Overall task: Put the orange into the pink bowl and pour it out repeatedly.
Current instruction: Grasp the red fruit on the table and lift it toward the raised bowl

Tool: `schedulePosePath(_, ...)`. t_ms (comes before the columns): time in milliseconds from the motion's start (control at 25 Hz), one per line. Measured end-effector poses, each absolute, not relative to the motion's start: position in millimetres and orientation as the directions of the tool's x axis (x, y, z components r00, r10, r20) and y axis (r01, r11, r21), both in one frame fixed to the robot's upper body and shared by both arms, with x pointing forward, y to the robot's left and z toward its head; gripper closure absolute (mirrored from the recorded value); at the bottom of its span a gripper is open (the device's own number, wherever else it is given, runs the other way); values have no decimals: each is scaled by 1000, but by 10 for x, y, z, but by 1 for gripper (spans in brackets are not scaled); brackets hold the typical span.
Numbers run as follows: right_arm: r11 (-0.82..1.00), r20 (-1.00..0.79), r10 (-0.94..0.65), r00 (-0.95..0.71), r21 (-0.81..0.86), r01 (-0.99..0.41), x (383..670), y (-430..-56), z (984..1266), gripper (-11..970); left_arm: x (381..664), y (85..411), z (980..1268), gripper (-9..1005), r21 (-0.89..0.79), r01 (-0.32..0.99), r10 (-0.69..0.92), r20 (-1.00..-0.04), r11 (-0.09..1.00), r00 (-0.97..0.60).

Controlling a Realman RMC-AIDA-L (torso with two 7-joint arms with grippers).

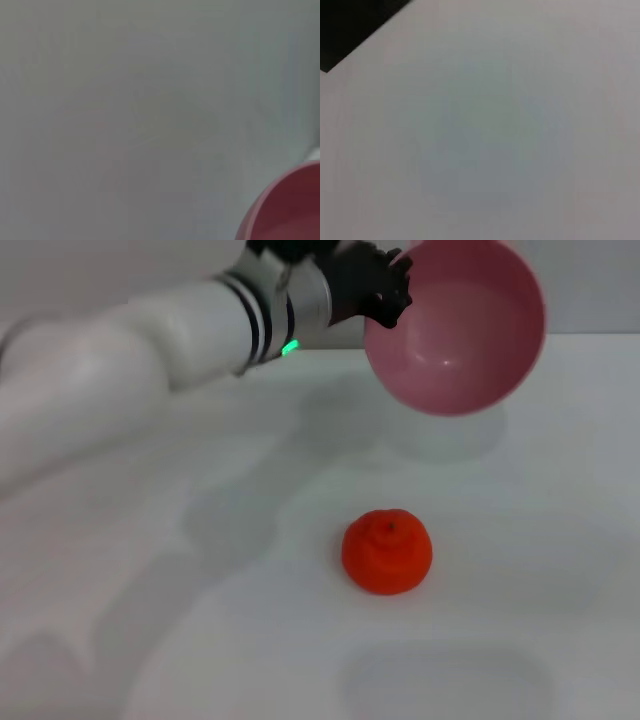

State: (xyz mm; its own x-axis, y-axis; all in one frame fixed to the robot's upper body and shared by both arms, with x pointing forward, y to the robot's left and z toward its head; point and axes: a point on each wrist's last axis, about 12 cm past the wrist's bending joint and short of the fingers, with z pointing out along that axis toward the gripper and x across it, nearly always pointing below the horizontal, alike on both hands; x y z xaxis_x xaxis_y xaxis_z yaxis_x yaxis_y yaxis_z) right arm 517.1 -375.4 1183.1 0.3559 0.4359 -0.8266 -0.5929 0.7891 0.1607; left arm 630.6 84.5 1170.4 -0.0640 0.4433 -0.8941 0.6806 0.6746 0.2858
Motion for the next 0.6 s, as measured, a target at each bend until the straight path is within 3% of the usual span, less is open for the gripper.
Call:
schedulePosePath(200, 662, -885, 442, 146, 212, -719, 5202, -3621, 11835, 418, 6522, 1008, 11936, 954, 206, 715, 477, -856, 668, -199)
schedulePosePath(360, 532, -946, 309, -94, 254, -808, 5256, -3462, 11894, 418, 6608, 1122, 12048, 954, 178, 715, 473, -849, 676, -237)
schedulePosePath(440, 481, -964, 179, -196, 259, -838, 5253, -3359, 11962, 418, 6861, 1860, 12356, 954, 67, 663, 412, -829, 745, -378)
schedulePosePath(600, 445, -951, -65, -301, 242, -862, 5192, -3166, 12099, 418, 6909, 2189, 12431, 954, 64, 611, 387, -824, 789, -414)
